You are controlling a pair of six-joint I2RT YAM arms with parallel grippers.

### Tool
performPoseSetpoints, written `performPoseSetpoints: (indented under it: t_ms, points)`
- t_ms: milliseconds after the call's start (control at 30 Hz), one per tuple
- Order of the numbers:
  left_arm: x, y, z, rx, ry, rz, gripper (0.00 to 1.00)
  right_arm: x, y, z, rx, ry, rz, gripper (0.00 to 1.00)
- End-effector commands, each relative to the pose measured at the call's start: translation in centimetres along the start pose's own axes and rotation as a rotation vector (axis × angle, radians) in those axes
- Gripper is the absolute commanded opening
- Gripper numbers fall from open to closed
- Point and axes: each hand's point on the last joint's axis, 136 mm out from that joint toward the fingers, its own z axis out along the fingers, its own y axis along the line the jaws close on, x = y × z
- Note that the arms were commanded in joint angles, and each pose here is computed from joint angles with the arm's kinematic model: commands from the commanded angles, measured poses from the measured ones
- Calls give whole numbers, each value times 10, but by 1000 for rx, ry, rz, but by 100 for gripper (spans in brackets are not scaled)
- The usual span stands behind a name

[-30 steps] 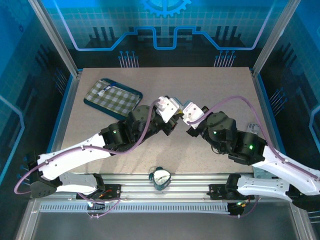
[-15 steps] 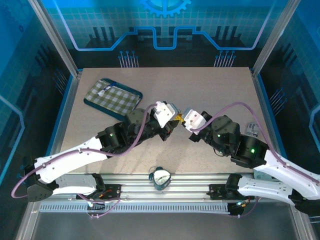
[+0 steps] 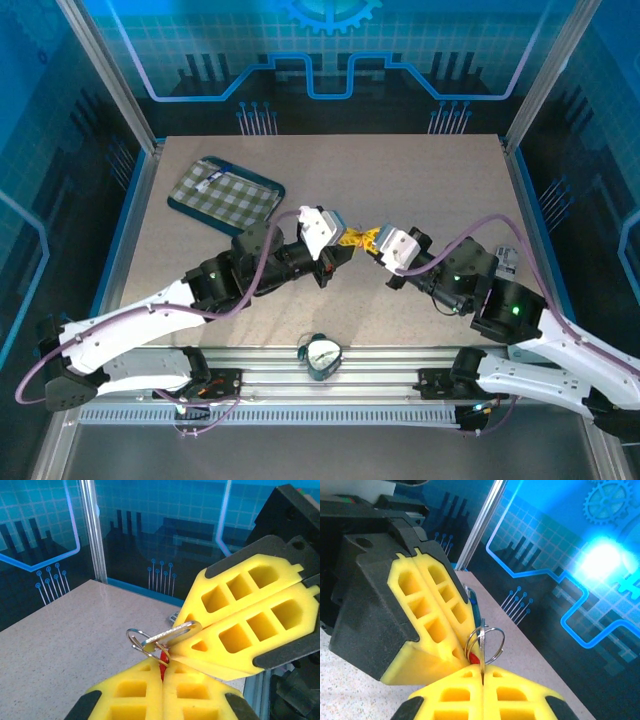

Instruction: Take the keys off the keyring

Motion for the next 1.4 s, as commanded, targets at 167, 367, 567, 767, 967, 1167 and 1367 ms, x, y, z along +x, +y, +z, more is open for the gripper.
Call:
performPoseSetpoints:
  t_ms: [167, 367, 567, 767, 967, 1167, 1367]
  points:
    - [1, -5, -7, 53, -19, -53, 0, -24, -6, -13, 3, -145, -19, 0]
    - [-1, -5, -8, 62, -22, -58, 0, -19, 2, -16, -44, -141, -49, 0]
    - [-2, -3, -10, 60, -29, -71, 0, -12, 12, -17, -88, -123, -97, 0]
    - [-3, -3, -12, 68, -32, -82, 0, -5, 14, -19, -85, -112, -161, 0]
    - [-2, -3, -10, 72, -27, -88, 0, 1, 19, -13, -59, -84, -249, 0]
    - [-2, -3, -9, 75, -22, -93, 0, 6, 26, -8, -54, -58, -325, 0]
    - [-3, -2, -10, 72, -29, -96, 0, 18, 37, -4, -68, -32, -384, 0]
